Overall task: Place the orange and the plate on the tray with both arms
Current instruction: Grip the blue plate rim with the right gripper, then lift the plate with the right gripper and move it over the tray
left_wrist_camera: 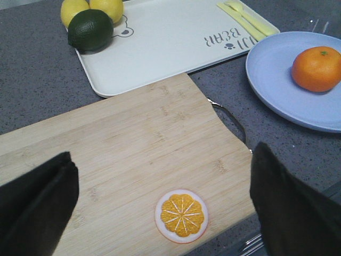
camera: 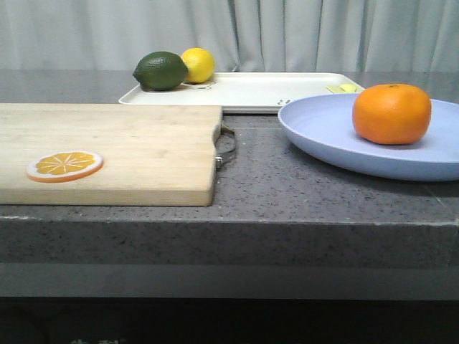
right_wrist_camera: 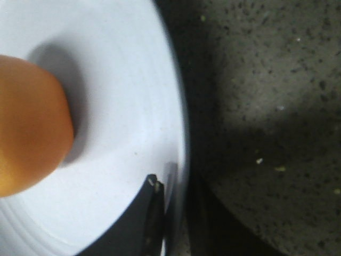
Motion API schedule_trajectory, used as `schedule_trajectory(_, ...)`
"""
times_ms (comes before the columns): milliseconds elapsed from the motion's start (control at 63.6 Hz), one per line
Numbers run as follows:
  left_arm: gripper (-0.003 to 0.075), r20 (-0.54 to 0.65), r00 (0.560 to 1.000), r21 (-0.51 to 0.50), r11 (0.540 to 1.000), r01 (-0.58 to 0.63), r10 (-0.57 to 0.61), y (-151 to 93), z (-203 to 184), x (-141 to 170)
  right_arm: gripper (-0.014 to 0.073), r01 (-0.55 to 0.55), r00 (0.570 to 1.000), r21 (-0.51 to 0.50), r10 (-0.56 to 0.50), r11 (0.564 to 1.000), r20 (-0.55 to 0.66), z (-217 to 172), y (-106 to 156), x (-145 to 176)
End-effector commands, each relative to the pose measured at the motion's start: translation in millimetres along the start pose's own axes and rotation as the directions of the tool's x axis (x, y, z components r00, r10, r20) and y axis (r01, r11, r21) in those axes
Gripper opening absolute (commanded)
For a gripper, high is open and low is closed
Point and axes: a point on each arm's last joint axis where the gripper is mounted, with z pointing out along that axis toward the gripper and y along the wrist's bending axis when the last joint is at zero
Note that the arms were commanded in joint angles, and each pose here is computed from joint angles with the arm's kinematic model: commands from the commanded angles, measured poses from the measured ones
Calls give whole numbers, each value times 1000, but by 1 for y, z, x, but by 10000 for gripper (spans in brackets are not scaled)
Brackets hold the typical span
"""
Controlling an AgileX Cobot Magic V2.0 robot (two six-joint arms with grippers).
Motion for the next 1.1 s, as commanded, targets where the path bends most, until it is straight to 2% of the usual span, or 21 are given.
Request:
schedule_trajectory(0,631,97,995,-3,1000,9,-9,1,-5,-13,3,-5,999,-39,6,999,46,-10,8,-4)
schedule_trajectory(94,631,97,995,-3,1000,9,-9,1,-5,-13,-71,-18,998,-38,20,999,57,-10,8,-5)
schedule_trajectory(424,630,101,995,-3,1000,9,-9,1,-5,-14,-68,-22,999,-42,24,999,43,-11,9,-4)
schedule_trajectory(582,631,101,995,-3,1000,9,-9,1,-5,-14,-68,-63,997,-105,67,992,37,-13,16,-6)
schedule_trajectory(707,630,101,995,-3,1000,9,-9,1,-5,-14,-68,-54,998,-168,57,984,14,-24,32,-12)
schedule_trajectory(880,631,103,995,-3,1000,9,-9,1,-5,-14,-68,-73,994,-213,88,974,64,-40,62,-31)
schedule_trajectory(1085,631,103,995,-3,1000,11,-10,1,-5,-14,-68,-49,996,-260,65,964,56,-32,110,-62)
